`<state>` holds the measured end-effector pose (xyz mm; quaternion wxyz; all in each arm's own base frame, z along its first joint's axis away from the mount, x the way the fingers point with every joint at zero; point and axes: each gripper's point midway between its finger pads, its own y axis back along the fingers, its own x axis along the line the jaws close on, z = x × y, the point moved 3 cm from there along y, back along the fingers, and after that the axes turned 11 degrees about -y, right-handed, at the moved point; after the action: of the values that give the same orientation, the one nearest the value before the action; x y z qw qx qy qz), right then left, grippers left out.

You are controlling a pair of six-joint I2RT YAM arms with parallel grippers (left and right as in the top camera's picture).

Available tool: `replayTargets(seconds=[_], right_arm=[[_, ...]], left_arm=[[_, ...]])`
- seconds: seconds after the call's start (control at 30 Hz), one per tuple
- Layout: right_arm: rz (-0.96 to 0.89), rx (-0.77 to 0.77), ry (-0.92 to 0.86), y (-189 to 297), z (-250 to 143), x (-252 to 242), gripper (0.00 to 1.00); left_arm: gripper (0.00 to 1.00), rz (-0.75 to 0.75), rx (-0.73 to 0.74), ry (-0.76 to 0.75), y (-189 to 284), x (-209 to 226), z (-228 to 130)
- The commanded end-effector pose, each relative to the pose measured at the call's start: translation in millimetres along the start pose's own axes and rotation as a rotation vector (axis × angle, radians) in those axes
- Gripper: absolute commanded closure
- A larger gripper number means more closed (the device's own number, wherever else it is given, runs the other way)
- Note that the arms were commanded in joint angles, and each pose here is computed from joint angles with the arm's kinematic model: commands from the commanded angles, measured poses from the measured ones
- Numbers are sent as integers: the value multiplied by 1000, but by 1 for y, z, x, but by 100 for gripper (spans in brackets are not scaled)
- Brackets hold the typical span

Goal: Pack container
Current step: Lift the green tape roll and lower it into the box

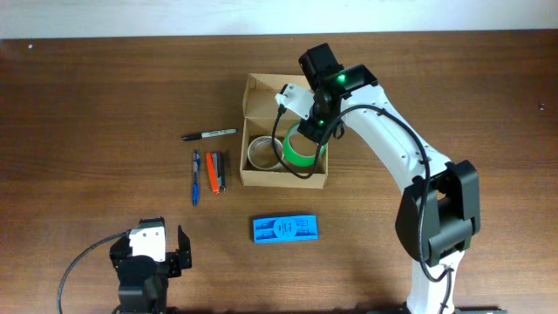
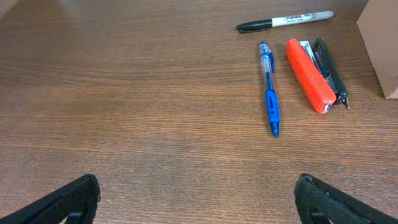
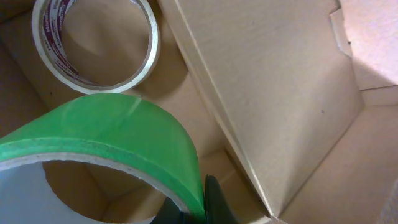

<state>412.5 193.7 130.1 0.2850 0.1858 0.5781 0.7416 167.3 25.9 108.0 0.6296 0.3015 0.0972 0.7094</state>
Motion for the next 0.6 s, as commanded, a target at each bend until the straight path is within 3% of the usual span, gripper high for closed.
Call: replayTargets(seconds=[0.0,0.3,0.37,0.43,0.57], right_arm=[[1,6,9,-9,5,1,96],[3,8,9,-13,6,1,96],[3,9,9,-13,6,1,87],[3,8,9,-13,6,1,69],[3,8,9,-13,6,1,69]], left_arm=[[0,16,1,14,-1,2,-1],[1,16,1,14,-1,2,-1],[0,16,1,14,-1,2,-1],[0,16,1,14,-1,2,-1],[1,16,1,14,-1,2,-1]])
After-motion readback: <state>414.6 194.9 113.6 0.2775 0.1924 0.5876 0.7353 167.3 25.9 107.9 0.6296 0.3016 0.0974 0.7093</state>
